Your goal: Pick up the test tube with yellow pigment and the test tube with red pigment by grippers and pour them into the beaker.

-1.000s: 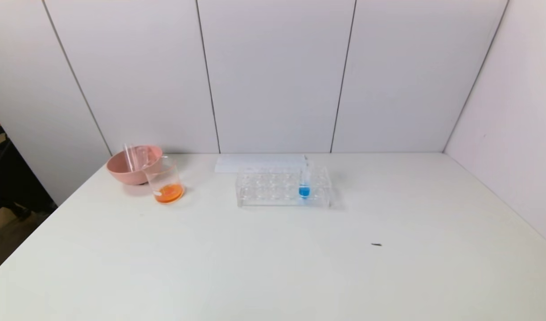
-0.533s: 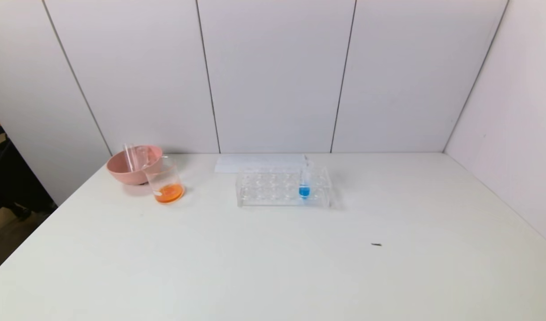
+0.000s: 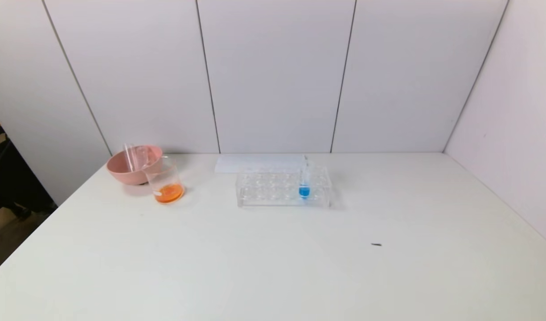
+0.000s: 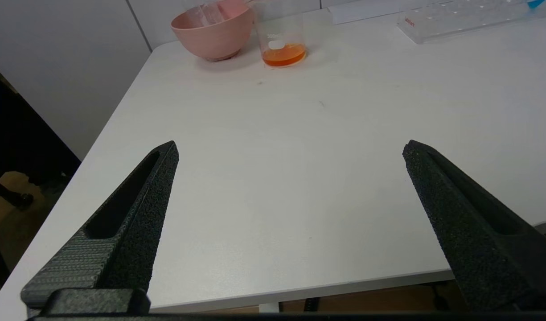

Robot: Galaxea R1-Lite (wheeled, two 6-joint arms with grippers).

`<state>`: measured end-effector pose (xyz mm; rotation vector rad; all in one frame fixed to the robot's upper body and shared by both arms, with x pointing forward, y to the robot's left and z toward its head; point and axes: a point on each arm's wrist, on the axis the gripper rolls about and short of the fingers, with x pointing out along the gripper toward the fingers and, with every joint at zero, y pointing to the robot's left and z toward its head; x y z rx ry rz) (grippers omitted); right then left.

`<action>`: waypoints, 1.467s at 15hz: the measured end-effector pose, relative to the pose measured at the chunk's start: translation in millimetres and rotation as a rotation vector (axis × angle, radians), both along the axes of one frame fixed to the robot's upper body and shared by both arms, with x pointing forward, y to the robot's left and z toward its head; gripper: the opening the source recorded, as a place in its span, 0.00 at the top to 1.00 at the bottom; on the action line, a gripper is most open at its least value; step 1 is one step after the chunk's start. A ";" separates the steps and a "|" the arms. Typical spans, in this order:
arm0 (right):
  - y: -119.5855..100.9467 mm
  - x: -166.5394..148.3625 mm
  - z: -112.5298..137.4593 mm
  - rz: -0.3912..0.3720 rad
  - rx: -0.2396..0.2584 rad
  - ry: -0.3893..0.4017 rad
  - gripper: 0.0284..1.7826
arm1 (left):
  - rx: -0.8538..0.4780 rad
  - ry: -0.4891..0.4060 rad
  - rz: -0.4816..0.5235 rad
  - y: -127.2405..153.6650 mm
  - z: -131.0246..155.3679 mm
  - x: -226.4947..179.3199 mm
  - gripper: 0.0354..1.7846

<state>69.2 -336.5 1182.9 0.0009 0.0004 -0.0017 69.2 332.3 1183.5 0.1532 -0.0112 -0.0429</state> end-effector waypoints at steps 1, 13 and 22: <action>0.0 0.0 0.0 0.000 0.000 0.000 0.05 | 0.000 -0.001 0.001 0.0 0.1 0.0 0.01; 0.0 0.0 0.0 0.000 0.000 0.000 0.05 | -0.001 -0.004 0.000 0.1 0.4 0.0 0.01; 0.0 0.0 0.0 0.001 0.000 0.000 0.05 | -0.001 -0.003 0.000 0.1 0.4 0.0 0.01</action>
